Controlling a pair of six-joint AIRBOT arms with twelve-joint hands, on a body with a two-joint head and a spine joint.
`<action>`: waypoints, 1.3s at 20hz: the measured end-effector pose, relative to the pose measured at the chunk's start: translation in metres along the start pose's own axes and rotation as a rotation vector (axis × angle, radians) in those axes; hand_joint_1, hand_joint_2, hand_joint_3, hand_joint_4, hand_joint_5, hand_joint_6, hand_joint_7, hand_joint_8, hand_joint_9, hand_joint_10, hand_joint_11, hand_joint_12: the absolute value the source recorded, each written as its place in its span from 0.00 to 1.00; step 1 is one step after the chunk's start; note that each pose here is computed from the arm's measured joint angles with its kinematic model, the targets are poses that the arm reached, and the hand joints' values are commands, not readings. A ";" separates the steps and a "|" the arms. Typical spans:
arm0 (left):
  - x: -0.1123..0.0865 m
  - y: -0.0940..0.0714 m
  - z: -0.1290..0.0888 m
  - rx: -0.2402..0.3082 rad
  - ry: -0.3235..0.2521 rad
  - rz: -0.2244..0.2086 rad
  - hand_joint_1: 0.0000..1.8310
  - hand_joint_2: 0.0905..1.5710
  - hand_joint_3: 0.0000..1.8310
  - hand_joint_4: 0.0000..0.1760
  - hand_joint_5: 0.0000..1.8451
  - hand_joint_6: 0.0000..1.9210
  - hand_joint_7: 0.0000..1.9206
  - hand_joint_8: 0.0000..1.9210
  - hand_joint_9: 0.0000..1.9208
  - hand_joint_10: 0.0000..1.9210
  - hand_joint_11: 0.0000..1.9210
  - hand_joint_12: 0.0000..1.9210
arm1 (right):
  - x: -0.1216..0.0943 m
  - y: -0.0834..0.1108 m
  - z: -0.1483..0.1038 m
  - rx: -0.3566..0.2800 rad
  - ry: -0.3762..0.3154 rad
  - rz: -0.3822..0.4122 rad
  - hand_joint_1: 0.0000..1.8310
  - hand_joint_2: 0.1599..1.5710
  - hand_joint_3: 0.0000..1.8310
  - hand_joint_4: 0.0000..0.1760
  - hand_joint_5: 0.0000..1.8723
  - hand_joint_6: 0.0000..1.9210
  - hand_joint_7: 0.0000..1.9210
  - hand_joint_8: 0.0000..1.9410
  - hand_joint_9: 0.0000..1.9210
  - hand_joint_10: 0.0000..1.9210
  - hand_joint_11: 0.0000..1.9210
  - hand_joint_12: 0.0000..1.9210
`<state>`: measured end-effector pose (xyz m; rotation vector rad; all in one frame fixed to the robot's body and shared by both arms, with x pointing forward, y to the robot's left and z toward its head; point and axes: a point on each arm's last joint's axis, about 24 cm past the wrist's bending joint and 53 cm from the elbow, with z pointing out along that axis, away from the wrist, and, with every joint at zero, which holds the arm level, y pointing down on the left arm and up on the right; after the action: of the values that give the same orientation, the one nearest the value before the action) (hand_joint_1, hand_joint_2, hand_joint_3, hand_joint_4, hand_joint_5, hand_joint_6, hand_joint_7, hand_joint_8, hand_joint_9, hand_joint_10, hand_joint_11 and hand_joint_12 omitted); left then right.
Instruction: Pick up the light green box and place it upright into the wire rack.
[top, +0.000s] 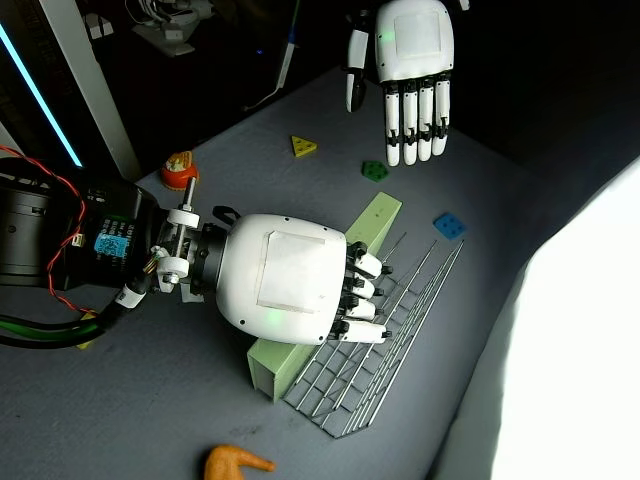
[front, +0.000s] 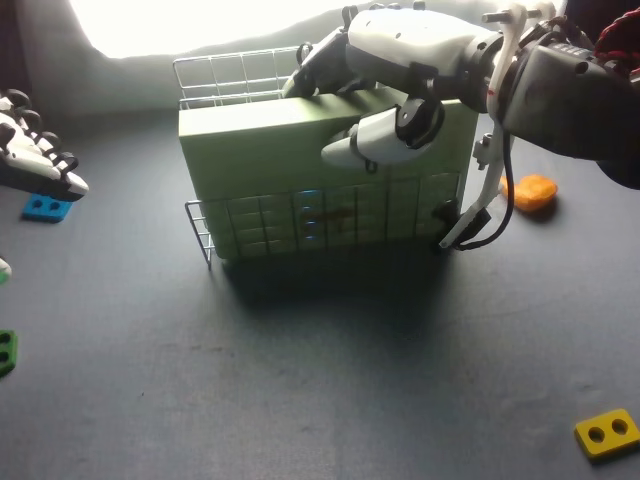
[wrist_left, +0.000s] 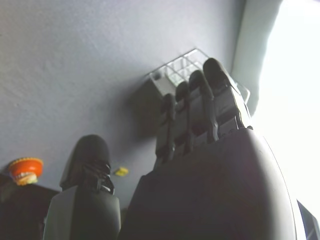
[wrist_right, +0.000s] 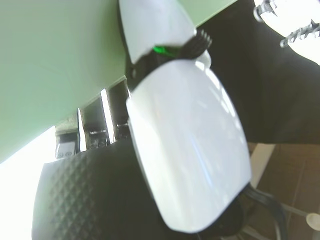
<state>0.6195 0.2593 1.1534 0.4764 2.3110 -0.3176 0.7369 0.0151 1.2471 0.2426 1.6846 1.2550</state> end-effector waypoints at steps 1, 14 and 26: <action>0.000 0.000 0.000 0.000 0.001 0.000 0.14 0.82 0.00 0.00 0.10 0.00 0.10 0.00 0.09 0.00 0.00 0.27 | 0.000 0.000 0.000 0.000 0.001 0.000 0.64 0.59 0.00 0.00 0.31 0.02 0.35 0.00 0.26 0.28 0.02 0.79; 0.001 0.000 0.000 -0.001 0.002 0.000 0.15 0.82 0.00 0.00 0.10 0.00 0.10 0.00 0.09 0.00 0.00 0.24 | -0.029 0.023 -0.007 -0.035 -0.032 0.007 0.62 0.57 0.00 0.00 0.20 0.00 0.23 0.00 0.21 0.16 0.00 0.69; -0.003 -0.001 0.001 0.001 -0.005 0.001 0.18 0.81 0.00 0.00 0.23 0.01 0.31 0.01 0.30 0.02 0.05 0.65 | -0.087 0.076 -0.071 -0.137 -0.100 -0.206 0.13 0.71 0.00 0.00 0.40 0.04 0.43 0.03 0.33 0.27 0.09 0.78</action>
<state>0.6216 0.2578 1.1546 0.4763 2.3058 -0.3196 0.6962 -0.0513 1.3576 0.0472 1.4909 1.1782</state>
